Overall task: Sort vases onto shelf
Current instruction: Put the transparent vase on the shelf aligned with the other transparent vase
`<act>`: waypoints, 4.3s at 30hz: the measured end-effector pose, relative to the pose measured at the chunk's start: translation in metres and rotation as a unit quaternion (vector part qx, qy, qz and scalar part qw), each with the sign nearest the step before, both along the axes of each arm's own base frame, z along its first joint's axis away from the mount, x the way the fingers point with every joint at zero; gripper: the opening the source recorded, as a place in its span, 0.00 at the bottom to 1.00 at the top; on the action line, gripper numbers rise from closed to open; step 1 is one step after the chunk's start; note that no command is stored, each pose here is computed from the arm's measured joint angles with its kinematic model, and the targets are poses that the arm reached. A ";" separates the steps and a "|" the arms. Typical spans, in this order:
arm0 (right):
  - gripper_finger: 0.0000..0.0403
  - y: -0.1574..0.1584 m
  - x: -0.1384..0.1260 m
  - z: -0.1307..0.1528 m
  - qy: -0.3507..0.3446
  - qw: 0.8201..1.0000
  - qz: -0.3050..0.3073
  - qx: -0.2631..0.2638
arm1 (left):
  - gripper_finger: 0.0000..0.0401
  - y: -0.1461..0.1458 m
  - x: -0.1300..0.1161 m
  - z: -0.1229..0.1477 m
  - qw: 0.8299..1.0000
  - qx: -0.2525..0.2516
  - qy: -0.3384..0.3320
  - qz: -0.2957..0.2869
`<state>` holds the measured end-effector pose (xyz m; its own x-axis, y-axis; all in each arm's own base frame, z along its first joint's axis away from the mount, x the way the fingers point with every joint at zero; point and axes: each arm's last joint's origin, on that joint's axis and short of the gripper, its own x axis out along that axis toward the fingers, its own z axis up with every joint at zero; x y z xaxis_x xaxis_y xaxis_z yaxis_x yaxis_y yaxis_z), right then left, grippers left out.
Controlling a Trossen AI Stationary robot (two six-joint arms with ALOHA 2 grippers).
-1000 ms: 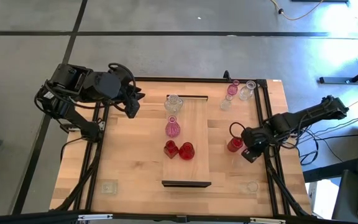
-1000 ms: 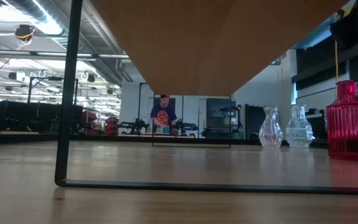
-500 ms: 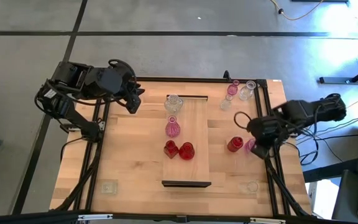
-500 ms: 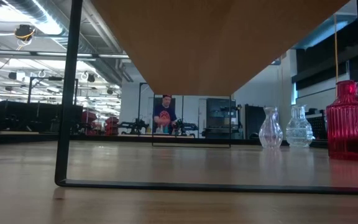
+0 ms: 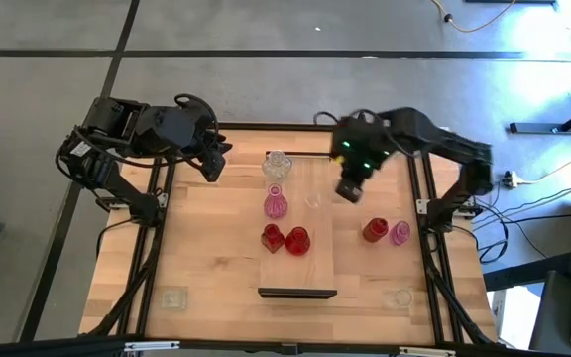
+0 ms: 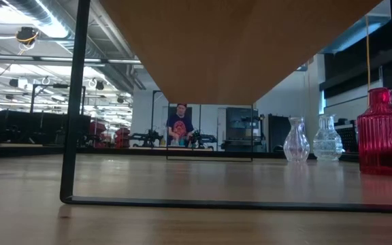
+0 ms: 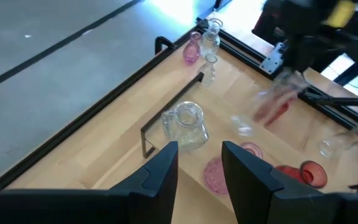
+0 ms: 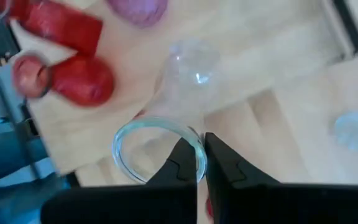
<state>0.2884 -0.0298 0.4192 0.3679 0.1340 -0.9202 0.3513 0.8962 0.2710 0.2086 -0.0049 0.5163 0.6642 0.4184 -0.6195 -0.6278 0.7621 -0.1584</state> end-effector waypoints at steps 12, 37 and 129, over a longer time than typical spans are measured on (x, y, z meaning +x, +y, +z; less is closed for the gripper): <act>0.00 -0.037 -0.007 0.002 -0.007 0.999 -0.024 -0.032 | 0.29 -0.005 0.000 0.000 1.000 -0.014 0.000 -0.021; 0.00 -0.035 -0.053 0.015 -0.034 0.997 -0.068 0.021 | 0.30 0.016 0.108 -0.016 0.963 0.127 -0.030 -0.236; 0.32 -0.033 -0.096 0.095 -0.379 0.924 -0.040 -0.044 | 0.44 0.072 0.196 -0.071 0.978 0.127 -0.019 -0.167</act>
